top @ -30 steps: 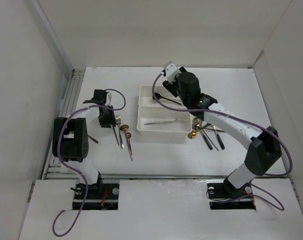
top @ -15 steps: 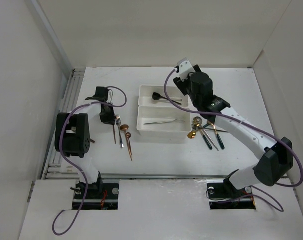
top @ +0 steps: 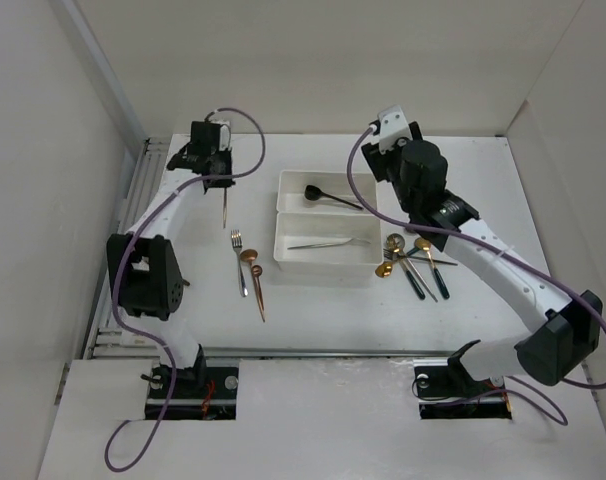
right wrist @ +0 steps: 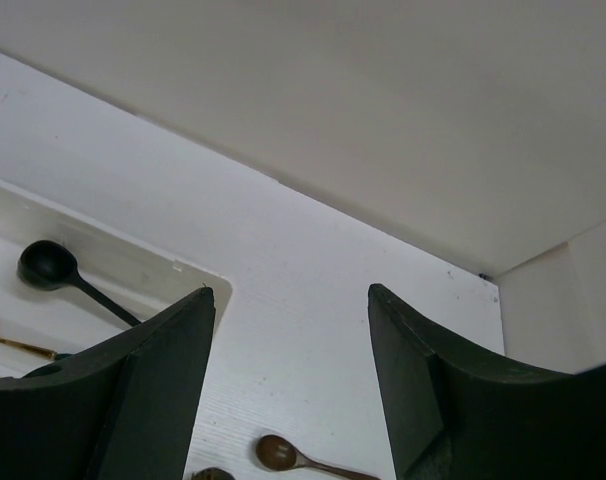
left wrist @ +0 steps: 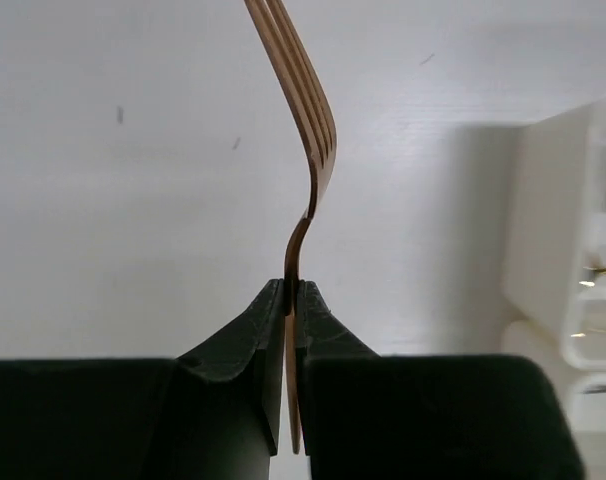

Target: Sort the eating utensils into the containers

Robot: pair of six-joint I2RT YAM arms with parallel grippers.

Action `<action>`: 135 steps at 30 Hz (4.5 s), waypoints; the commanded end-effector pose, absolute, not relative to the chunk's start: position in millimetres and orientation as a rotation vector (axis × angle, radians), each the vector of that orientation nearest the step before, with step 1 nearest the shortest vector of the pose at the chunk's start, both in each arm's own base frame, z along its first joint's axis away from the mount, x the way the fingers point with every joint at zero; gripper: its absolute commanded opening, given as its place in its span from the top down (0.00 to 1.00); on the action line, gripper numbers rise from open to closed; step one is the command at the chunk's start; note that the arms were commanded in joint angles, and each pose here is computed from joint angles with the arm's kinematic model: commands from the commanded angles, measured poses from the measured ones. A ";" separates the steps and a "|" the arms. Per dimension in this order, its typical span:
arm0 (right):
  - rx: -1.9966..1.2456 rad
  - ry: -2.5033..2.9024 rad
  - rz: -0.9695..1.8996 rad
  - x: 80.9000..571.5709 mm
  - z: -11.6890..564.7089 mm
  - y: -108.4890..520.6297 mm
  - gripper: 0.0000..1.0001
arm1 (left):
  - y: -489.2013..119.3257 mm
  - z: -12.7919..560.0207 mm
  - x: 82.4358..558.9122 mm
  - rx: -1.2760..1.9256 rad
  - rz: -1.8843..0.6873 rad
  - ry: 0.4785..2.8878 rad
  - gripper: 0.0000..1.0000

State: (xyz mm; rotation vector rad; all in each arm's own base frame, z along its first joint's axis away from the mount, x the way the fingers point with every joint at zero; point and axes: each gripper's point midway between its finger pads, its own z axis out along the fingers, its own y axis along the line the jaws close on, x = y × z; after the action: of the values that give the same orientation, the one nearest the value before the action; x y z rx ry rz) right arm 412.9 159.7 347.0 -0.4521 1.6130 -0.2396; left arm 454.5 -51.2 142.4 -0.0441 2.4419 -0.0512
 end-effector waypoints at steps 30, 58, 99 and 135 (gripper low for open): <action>-0.271 1.521 -0.154 392.9 378.5 124.3 0.28 | -281.7 188.0 367.2 1.179 -0.240 1.976 0.64; -0.002 1.604 0.191 418.0 370.7 220.8 0.11 | 102.7 24.5 256.9 -1.207 0.077 2.865 0.47; 0.137 1.502 0.063 432.0 401.9 171.8 0.11 | 12.0 137.4 429.8 0.197 -0.057 2.530 1.00; 0.275 1.501 0.034 430.2 364.2 83.9 0.10 | -193.1 240.6 425.9 0.464 -0.117 2.153 0.21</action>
State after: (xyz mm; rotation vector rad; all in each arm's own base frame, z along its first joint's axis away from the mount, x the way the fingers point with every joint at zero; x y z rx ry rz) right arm 421.9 78.0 342.0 0.2376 1.5664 -0.0325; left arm 381.7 -260.7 149.8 1.0870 2.1876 -0.1175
